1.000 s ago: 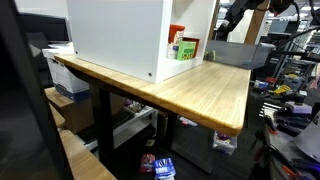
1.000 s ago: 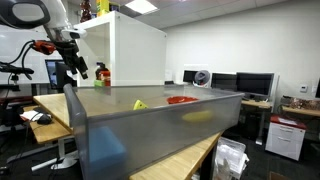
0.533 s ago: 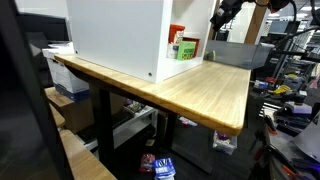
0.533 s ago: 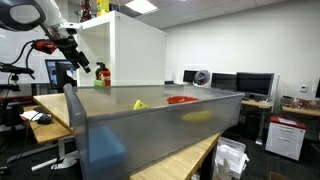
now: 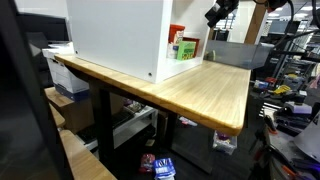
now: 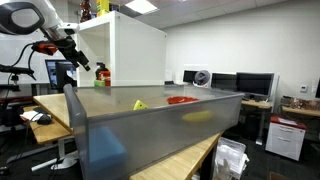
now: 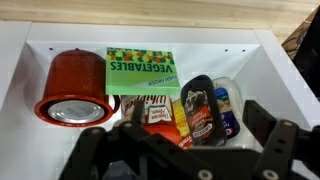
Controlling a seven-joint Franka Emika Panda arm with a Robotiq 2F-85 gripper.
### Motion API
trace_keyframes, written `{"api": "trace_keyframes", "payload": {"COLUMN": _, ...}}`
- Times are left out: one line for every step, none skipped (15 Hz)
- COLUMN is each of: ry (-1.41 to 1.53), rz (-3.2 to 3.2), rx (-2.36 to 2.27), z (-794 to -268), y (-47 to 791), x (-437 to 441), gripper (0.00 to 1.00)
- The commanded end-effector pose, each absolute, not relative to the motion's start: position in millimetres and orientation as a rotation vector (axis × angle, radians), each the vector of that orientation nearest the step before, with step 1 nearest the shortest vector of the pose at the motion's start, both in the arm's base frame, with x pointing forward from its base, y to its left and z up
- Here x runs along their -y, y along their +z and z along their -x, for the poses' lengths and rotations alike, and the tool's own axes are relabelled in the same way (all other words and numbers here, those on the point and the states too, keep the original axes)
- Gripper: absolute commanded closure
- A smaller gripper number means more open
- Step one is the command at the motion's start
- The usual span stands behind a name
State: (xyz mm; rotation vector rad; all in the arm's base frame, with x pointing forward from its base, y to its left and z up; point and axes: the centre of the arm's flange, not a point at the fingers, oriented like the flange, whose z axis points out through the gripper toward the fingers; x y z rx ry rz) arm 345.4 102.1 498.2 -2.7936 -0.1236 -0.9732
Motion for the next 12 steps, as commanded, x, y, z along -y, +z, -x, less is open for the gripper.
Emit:
{"api": "trace_keyframes", "payload": {"ry": -0.982, "rz": 2.791, "rx": 0.119, "z": -343.0, "y": 472.6, "x": -111.9, "gripper": 0.00}}
{"api": "trace_keyframes", "payload": {"ry": -0.980, "rz": 2.792, "rx": 0.122, "z": -344.7, "y": 469.9, "x": -114.2, "gripper": 0.00}}
{"api": "trace_keyframes", "payload": {"ry": -0.979, "rz": 2.789, "rx": 0.122, "z": -346.1, "y": 467.6, "x": -115.7, "gripper": 0.00}}
{"api": "trace_keyframes", "payload": {"ry": -0.977, "rz": 2.787, "rx": 0.121, "z": -347.5, "y": 465.3, "x": -117.0, "gripper": 0.00}}
{"api": "trace_keyframes", "payload": {"ry": -0.978, "rz": 2.784, "rx": 0.121, "z": -348.9, "y": 463.5, "x": -118.3, "gripper": 0.00}}
{"api": "trace_keyframes", "payload": {"ry": -0.985, "rz": 2.775, "rx": 0.117, "z": -350.2, "y": 462.4, "x": -120.0, "gripper": 0.00}}
{"api": "trace_keyframes", "payload": {"ry": -0.994, "rz": 2.766, "rx": 0.111, "z": -351.8, "y": 461.8, "x": -121.5, "gripper": 0.00}}
{"api": "trace_keyframes", "payload": {"ry": -1.004, "rz": 2.757, "rx": 0.107, "z": -353.1, "y": 461.6, "x": -122.7, "gripper": 0.00}}
{"api": "trace_keyframes", "payload": {"ry": -1.028, "rz": 2.746, "rx": 0.109, "z": -355.2, "y": 462.1, "x": -125.4, "gripper": 0.00}}
{"api": "trace_keyframes", "payload": {"ry": -1.051, "rz": 2.735, "rx": 0.107, "z": -356.5, "y": 461.9, "x": -127.2, "gripper": 0.00}}
{"api": "trace_keyframes", "payload": {"ry": -1.084, "rz": 2.723, "rx": 0.104, "z": -358.3, "y": 462.7, "x": -129.0, "gripper": 0.00}}
{"api": "trace_keyframes", "payload": {"ry": -1.101, "rz": 2.713, "rx": 0.103, "z": -359.7, "y": 463.1, "x": -130.7, "gripper": 0.00}}
